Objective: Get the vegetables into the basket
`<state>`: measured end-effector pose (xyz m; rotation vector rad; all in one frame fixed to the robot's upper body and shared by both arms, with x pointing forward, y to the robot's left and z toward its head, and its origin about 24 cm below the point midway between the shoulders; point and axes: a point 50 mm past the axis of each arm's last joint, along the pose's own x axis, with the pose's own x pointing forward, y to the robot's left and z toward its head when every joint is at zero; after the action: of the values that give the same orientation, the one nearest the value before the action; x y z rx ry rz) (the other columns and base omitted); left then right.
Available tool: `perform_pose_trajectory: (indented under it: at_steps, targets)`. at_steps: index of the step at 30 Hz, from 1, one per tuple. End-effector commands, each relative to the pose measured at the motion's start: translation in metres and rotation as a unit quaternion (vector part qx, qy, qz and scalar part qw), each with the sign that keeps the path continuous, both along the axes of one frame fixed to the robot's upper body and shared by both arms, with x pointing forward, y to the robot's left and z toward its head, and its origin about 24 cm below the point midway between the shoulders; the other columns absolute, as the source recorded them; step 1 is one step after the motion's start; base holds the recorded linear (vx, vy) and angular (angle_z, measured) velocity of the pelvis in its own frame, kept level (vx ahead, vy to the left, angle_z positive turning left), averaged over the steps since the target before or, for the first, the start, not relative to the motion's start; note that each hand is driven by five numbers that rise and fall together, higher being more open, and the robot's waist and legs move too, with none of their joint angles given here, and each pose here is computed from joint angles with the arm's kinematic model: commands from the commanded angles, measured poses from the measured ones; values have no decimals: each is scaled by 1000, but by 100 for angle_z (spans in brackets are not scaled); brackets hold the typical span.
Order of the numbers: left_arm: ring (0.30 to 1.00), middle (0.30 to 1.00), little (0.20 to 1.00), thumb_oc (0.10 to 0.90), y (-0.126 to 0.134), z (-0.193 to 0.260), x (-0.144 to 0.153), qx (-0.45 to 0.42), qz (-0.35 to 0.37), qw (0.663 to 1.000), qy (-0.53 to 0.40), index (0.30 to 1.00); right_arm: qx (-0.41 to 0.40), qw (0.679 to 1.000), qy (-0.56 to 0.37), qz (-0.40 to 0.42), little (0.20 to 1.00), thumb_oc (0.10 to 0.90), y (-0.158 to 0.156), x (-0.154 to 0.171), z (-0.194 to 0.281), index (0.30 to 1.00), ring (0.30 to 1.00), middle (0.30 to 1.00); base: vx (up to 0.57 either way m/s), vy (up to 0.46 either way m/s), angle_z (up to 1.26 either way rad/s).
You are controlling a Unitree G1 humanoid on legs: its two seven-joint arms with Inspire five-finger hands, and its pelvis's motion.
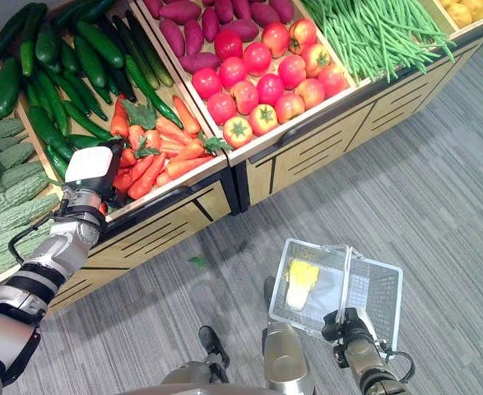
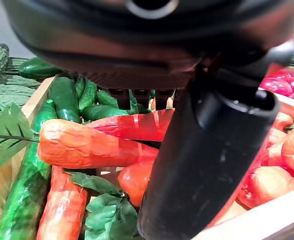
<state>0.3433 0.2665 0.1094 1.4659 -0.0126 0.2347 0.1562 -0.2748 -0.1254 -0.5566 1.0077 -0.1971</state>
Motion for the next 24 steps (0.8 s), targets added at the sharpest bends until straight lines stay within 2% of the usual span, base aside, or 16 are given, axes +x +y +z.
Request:
perform_pose_trajectory:
  at_steps: [1,3,4,5,6,24]
  targets:
    - [1000,1000,1000,900,19,45,4,22,28,995,-88,1000,-23,994,100,29,300,400,2,-49,-19,300,300,300,0,0,0]
    - [1000,1000,1000,900,13,46,3,15,16,995,-98,1000,-21,994,102,31,300,400,3,-49,-20,300,300,300,0,0,0]
    - [824,824,824,775,11,47,3,13,12,994,-103,824,-22,994,102,33,300,400,4,-49,-20,300,300,300,0,0,0]
    - [715,715,715,696,10,48,2,12,10,994,-104,715,-23,994,103,34,300,400,3,-49,-20,300,300,300,0,0,0]
    - [300,300,300,400,9,45,3,2,9,995,-102,300,-23,994,105,36,300,400,4,-49,-20,300,300,300,0,0,0]
    - [300,300,300,400,5,43,2,0,5,995,-100,300,-28,993,109,41,300,400,4,-49,-20,300,300,300,-1,-1,0]
